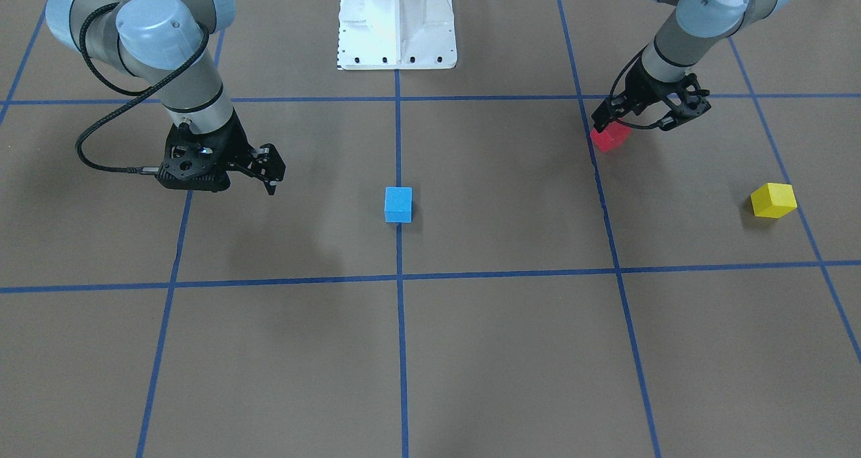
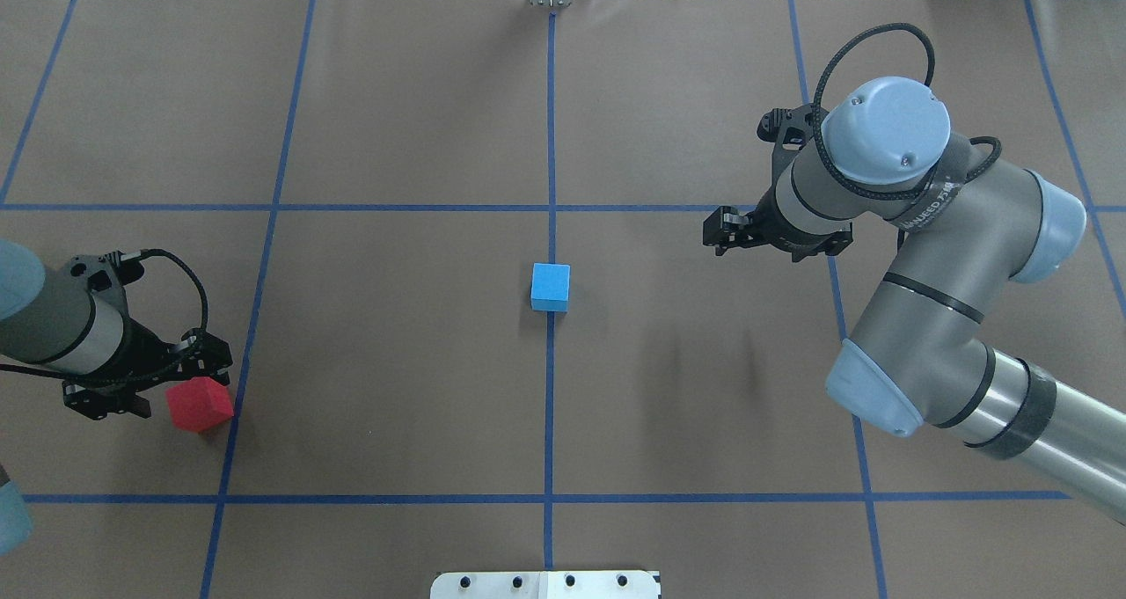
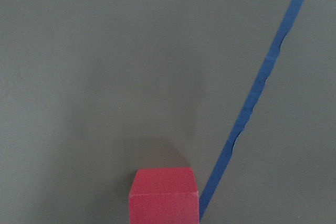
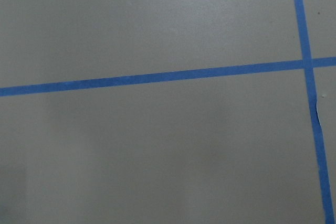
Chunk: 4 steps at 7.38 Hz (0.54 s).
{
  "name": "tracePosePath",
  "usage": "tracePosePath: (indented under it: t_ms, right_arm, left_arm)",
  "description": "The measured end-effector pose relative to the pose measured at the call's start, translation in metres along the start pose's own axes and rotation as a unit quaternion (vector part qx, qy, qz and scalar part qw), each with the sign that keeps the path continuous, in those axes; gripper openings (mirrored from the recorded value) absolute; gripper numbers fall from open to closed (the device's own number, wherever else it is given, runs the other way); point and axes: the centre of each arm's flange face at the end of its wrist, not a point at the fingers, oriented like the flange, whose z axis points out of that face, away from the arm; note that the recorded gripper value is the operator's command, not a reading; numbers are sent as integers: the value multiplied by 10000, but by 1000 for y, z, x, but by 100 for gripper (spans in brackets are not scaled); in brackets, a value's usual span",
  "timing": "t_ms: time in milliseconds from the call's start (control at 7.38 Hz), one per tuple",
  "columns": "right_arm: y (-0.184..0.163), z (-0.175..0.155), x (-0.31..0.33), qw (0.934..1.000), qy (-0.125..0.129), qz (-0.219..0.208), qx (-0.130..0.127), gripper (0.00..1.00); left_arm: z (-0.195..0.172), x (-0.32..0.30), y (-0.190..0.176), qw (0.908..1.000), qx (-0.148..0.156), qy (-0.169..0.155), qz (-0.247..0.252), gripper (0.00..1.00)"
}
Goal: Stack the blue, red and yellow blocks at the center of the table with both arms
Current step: 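Close the left gripper on the red cube and lift it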
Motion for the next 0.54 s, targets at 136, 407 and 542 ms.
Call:
tracePosePath:
  t_ms: [136, 407, 542]
  right_arm:
    - [0, 0, 0, 10000, 2, 3, -2, 100]
    - [0, 1, 1, 10000, 7, 8, -6, 100]
    - [0, 1, 2, 10000, 13, 10, -7, 100]
  left_arm:
    - [8, 0, 4, 10000, 10, -66, 13, 99]
    - [25, -2, 10, 9998, -37, -145, 96, 99]
    - [33, -4, 10, 9998, -56, -158, 121, 99]
